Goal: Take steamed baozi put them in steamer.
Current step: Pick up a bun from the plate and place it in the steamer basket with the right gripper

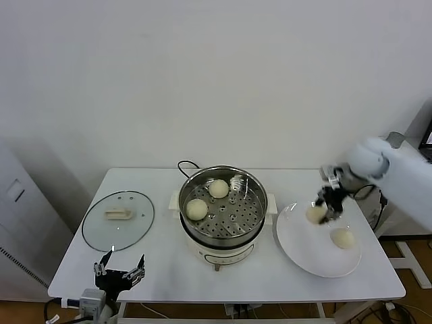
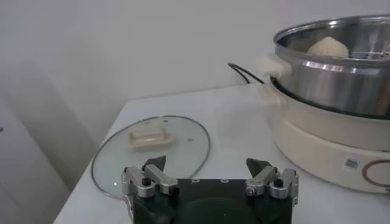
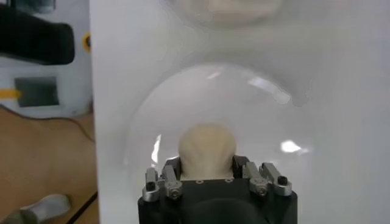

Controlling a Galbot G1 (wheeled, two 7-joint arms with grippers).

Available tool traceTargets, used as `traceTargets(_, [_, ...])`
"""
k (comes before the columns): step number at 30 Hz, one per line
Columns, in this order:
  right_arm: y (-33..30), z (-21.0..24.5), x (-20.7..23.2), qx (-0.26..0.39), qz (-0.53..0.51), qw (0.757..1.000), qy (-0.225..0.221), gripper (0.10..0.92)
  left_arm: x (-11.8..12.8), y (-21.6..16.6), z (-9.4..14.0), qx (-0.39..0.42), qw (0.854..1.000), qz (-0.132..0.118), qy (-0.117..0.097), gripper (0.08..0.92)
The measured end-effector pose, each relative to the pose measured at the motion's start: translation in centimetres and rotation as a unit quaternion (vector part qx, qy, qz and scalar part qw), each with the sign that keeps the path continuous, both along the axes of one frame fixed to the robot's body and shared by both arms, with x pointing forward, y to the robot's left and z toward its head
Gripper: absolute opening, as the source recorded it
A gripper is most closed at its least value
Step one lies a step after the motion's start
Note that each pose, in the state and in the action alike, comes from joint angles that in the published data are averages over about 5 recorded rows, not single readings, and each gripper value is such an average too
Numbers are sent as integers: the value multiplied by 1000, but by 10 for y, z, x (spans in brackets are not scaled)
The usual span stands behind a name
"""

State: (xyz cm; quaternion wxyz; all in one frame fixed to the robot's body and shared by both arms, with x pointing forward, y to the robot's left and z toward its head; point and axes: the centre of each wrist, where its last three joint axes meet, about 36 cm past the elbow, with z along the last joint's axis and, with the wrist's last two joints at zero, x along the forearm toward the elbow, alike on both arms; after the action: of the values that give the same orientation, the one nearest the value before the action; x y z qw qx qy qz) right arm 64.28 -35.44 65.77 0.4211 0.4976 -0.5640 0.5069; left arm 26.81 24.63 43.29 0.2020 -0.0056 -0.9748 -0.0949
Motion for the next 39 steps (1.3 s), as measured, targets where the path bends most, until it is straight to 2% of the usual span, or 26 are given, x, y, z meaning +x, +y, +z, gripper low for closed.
traceTargets(5, [40,49,19,3,21,1000,-15,518,0,2,7,6,1000,4,-12,823])
traceTargets(10, [80,80,32,9,53,998,-12,518,-1,3,11,10,1000,8,-20,823])
traceTargets(15, [118,93,46,21,124,992,6,518,0,4,13,13,1000,9,-25,823])
traceTargets(20, [160,91,51,14,235,972,15,518,0,5,15,14,999,11,-29,823])
traceTargets(26, [210,73,44,-13,387,922,7,518,0,5,16,16,999,13,-32,823])
traceTargets(33, [261,39,23,-54,544,837,-6,518,0,5,16,15,999,12,-33,823])
traceTargets(39, [292,9,2,-76,640,764,-12,518,1,4,17,15,999,11,-35,823])
